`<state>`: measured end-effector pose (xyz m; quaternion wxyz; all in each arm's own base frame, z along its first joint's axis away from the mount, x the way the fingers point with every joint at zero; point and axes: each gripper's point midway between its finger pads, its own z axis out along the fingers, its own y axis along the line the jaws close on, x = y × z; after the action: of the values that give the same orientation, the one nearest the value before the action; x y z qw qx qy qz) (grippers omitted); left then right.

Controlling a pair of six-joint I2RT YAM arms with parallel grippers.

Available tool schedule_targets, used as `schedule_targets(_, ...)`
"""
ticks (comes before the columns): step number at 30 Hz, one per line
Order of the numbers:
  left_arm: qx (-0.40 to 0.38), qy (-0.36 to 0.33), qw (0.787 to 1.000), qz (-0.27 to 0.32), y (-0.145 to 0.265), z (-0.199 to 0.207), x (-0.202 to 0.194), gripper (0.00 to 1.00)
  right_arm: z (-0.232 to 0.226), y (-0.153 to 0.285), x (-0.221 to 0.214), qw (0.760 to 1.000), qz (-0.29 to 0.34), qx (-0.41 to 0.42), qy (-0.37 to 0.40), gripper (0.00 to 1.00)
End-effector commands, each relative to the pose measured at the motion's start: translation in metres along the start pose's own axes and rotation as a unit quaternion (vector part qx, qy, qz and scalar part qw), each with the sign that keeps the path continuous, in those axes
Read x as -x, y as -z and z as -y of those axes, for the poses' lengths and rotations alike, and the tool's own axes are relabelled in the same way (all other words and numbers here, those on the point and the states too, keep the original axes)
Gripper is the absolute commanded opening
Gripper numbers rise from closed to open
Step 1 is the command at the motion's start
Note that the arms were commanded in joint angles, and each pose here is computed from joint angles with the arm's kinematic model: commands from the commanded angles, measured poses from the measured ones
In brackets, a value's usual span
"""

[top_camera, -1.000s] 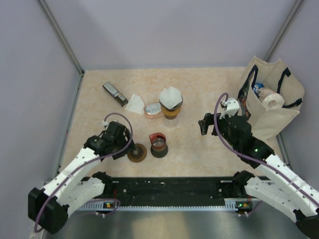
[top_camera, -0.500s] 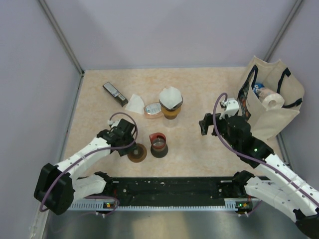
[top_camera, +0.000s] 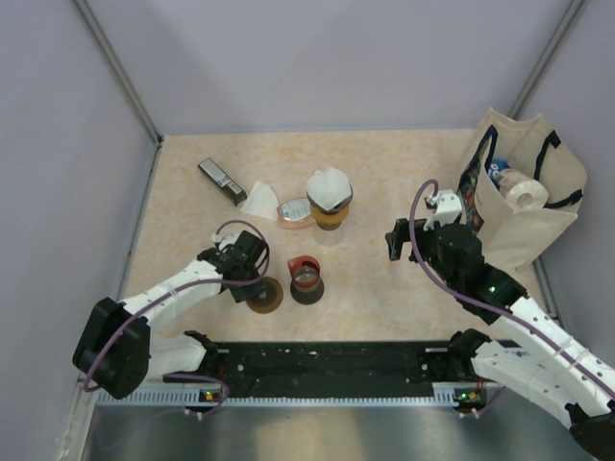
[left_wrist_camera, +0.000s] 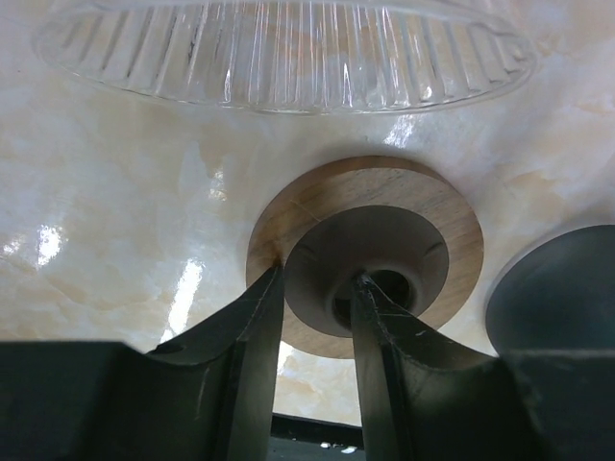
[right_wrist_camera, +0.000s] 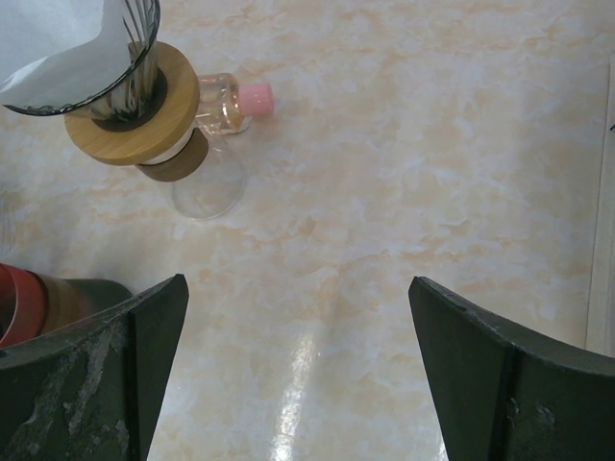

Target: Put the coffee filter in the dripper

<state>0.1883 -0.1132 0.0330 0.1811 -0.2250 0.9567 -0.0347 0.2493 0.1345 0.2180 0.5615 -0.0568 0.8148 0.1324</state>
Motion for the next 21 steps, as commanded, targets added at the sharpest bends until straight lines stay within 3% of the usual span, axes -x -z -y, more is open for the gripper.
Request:
schedule_targets(1,0.007,0.002,1.0,0.013,-0.005,0.002,0.002,0.38,0.005,-0.001,0.007,1.0,0.014,-0.013,-0.003,0.98)
schedule_targets(4,0.009,0.0,1.0,0.017,-0.006,0.004,0.002,0.38,0.005,-0.002,0.006,1.0,0.011,-0.014,-0.003,0.98)
schedule_targets(11,0.016,-0.014,1.0,0.012,-0.005,0.004,-0.002,0.22,0.005,-0.002,0.005,1.0,0.011,-0.014,-0.002,0.98)
schedule_targets(13,0.023,-0.019,1.0,0.006,-0.004,0.001,-0.005,0.15,0.005,-0.002,0.005,1.0,0.011,-0.014,-0.003,0.98)
schedule_targets(15,0.028,-0.022,0.999,0.006,0.0,-0.003,-0.006,0.0,0.005,-0.002,0.006,1.0,0.013,-0.013,-0.004,0.98)
schedule_targets(21,0.014,-0.031,0.999,0.012,0.014,-0.006,-0.004,0.0,0.006,-0.001,0.006,1.0,0.014,-0.016,-0.004,0.98)
